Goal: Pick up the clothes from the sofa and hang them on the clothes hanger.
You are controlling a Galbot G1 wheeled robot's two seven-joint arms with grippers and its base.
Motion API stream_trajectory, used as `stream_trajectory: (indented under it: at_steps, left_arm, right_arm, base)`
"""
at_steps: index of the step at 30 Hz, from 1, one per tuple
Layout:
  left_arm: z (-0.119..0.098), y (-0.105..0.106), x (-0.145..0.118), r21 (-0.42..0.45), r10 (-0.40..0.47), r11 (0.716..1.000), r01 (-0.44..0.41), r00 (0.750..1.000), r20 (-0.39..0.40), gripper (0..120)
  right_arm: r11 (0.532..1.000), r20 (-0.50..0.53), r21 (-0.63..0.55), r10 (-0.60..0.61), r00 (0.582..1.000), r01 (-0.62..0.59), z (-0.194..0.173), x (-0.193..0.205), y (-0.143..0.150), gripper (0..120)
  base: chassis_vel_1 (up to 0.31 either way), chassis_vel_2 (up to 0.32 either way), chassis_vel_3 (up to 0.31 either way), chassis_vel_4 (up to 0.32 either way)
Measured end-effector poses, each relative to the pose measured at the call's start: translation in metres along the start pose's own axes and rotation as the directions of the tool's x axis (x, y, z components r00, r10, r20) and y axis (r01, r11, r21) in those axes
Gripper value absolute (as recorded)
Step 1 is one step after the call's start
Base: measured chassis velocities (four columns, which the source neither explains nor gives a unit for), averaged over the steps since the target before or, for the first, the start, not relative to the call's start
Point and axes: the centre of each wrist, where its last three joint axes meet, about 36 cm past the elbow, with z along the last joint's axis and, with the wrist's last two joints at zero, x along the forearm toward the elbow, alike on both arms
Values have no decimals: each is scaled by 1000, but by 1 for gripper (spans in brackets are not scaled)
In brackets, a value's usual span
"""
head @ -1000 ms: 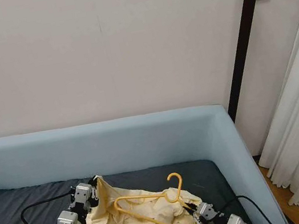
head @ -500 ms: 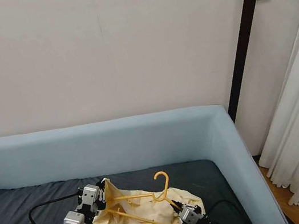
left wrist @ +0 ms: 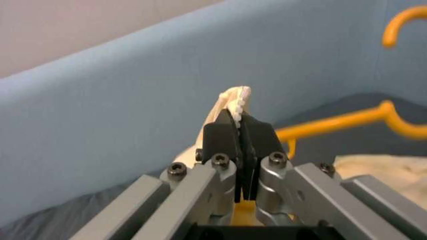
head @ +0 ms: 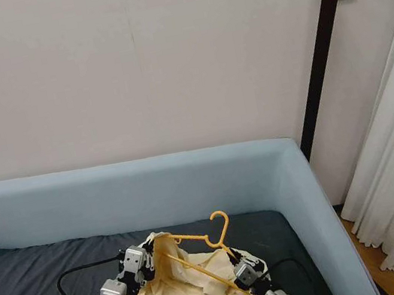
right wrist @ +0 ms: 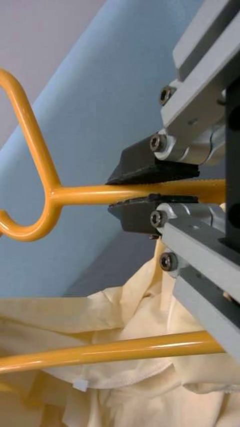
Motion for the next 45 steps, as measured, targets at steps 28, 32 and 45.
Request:
stream_trajectory:
  at_steps: [28,32,45]
  left_arm:
    - [-36,-62,-51,-19,156,988,-155,987,36,0]
    - [-39,-68,-47,-21,185,983,-184,982,30,0]
    - [-55,-94,-57,-22,232,973,-231,969,85,0]
  right_arm:
    - [998,-19,7,55,998,-54,2,-12,-4,5]
    - [997,-24,-2,81,996,-81,3,-16,-15,5]
    - [994,35,90,56,998,-59,3,-10,-12,5]
  base:
    - [0,0,0,0]
    - [0,0,0,0]
    - [0,0,0,0]
